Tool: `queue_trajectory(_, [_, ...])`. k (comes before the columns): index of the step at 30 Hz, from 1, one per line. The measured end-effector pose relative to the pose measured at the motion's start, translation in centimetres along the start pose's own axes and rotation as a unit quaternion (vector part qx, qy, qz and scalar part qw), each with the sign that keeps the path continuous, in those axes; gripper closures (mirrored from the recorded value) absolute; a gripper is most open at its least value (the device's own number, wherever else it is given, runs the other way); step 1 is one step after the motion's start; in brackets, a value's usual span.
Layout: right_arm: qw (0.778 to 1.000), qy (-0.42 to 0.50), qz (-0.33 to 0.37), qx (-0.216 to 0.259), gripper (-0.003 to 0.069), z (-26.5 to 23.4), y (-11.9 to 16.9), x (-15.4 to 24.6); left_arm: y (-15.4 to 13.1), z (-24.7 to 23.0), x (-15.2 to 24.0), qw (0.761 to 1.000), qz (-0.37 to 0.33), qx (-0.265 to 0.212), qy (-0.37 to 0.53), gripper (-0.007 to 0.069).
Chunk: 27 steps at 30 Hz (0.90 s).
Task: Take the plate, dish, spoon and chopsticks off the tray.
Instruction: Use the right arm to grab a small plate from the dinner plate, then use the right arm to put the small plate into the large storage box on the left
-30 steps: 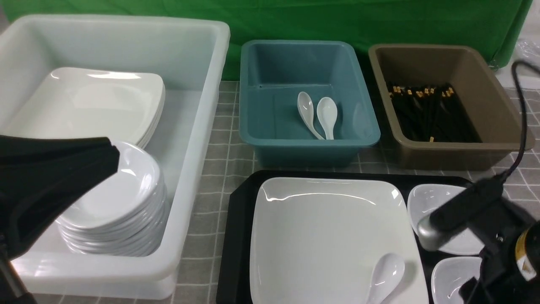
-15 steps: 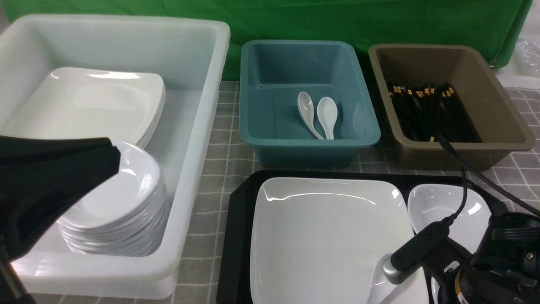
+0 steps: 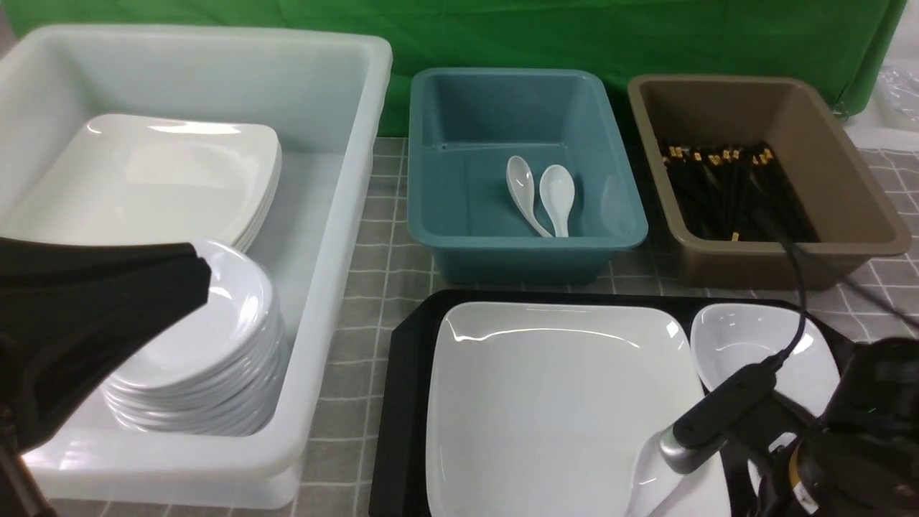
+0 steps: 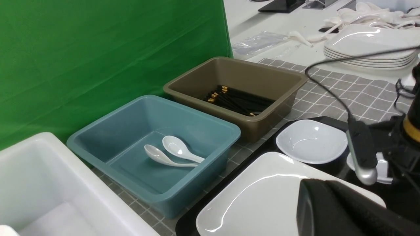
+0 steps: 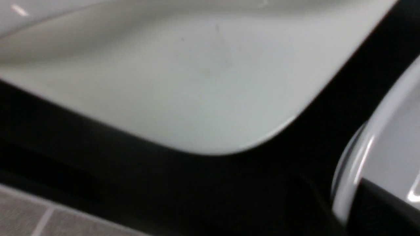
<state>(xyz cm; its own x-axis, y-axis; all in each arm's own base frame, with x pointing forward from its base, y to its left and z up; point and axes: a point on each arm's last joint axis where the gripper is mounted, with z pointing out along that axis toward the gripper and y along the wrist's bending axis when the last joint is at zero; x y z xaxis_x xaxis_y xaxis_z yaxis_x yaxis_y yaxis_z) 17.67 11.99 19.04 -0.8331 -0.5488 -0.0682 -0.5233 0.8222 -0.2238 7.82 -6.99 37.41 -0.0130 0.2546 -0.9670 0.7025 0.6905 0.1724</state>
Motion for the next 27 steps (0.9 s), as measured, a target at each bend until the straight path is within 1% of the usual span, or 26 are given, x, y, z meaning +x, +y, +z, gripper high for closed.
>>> queue_trajectory(2, [0.999, -0.024, 0.023, -0.022, 0.0592, -3.3, 0.2, -0.1, 0.0, 0.0, 0.0, 1.0, 0.002, 0.0, 0.003, 0.0616])
queue_trajectory(5, [0.996, -0.056, 0.05, -0.038, 0.0596, -8.2, 0.3, -0.3, 0.2, -0.2, 0.2, 0.999, 0.04, -0.008, 0.032, 0.0616])
queue_trajectory(7, [0.993, -0.099, 0.048, -0.05, 0.0596, -11.5, 0.5, -0.9, 0.5, -0.6, 0.0, 0.998, 0.039, -0.021, 0.051, 0.0616])
queue_trajectory(8, [0.991, -0.114, 0.043, -0.054, 0.0596, -12.5, 0.7, -1.2, 0.6, -0.9, -0.1, 0.997, 0.024, -0.028, 0.062, 0.0616])
queue_trajectory(9, [0.985, -0.155, 0.022, -0.068, 0.0596, -14.9, 1.4, -2.1, 0.9, -1.5, -0.5, 0.997, 0.011, -0.043, 0.068, 0.0616])
queue_trajectory(11, [0.971, -0.219, -0.037, -0.089, 0.0596, -17.9, 3.5, -3.9, 1.2, -2.9, -1.0, 0.995, 0.0, -0.069, 0.074, 0.0616])
queue_trajectory(12, [0.955, -0.266, -0.083, -0.101, 0.0596, -19.8, 4.9, -5.1, 1.3, -4.2, -1.2, 0.994, -0.008, -0.09, 0.069, 0.0616])
queue_trajectory(13, [0.952, -0.273, -0.091, -0.103, 0.0596, -19.9, 5.4, -5.6, 1.3, -4.6, -1.2, 0.993, -0.01, -0.096, 0.068, 0.0616])
queue_trajectory(14, [0.938, -0.304, -0.126, -0.111, 0.0596, -21.1, 6.7, -6.4, 1.4, -5.8, -1.3, 0.992, -0.017, -0.112, 0.06, 0.0616])
queue_trajectory(15, [0.918, -0.341, -0.164, -0.119, 0.0596, -22.1, 8.6, -7.8, 1.4, -6.9, -1.3, 0.99, -0.022, -0.132, 0.048, 0.0616])
queue_trajectory(16, [0.901, -0.364, -0.204, -0.122, 0.0596, -22.6, 10.8, -9.3, 1.3, -8.6, -1.2, 0.987, -0.036, -0.151, 0.03, 0.0616])
queue_trajectory(17, [0.896, -0.372, -0.208, -0.124, 0.0596, -23.0, 11.1, -9.6, 1.3, -8.8, -1.1, 0.987, -0.037, -0.154, 0.027, 0.0616])
queue_trajectory(18, [0.879, -0.392, -0.242, -0.122, 0.0596, -23.3, 13.1, -11.1, 1.2, -10.2, -0.8, 0.984, -0.046, -0.169, 0.012, 0.0616])
queue_trajectory(19, [0.869, -0.4, -0.263, -0.121, 0.0596, -23.2, 14.8, -12.3, 1.0, -11.3, -0.4, 0.983, -0.05, -0.178, 0.003, 0.0616])
queue_trajectory(20, [0.866, -0.399, -0.276, -0.119, 0.0596, -22.7, 15.9, -13.1, 0.9, -11.9, -0.2, 0.982, -0.053, -0.181, -0.002, 0.0616])
queue_trajectory(21, [0.861, -0.406, -0.284, -0.118, 0.0596, -23.0, 16.4, -13.6, 0.8, -12.2, -0.1, 0.982, -0.055, -0.183, -0.002, 0.0616])
queue_trajectory(23, [0.85, -0.406, -0.319, -0.106, 0.0596, -21.4, 19.2, -16.2, 0.5, -13.4, 0.5, 0.981, -0.06, -0.186, -0.01, 0.0616])
queue_trajectory(24, [0.844, -0.412, -0.329, -0.098, 0.0596, -21.0, 20.0, -17.3, 0.4, -13.7, 0.7, 0.98, -0.062, -0.187, -0.007, 0.0616])
queue_trajectory(25, [0.844, -0.408, -0.337, -0.092, 0.0596, -20.0, 20.9, -18.2, 0.4, -13.8, 0.8, 0.98, -0.063, -0.187, -0.005, 0.0616])
queue_trajectory(26, [0.842, -0.412, -0.337, -0.091, 0.0596, -20.3, 20.8, -18.2, 0.4, -13.8, 0.8, 0.98, -0.063, -0.187, -0.005, 0.0616])
queue_trajectory(27, [0.841, -0.41, -0.343, -0.082, 0.0594, -19.5, 21.5, -19.1, 0.3, -13.9, 0.9, 0.98, -0.064, -0.187, 0.0, 0.0616])
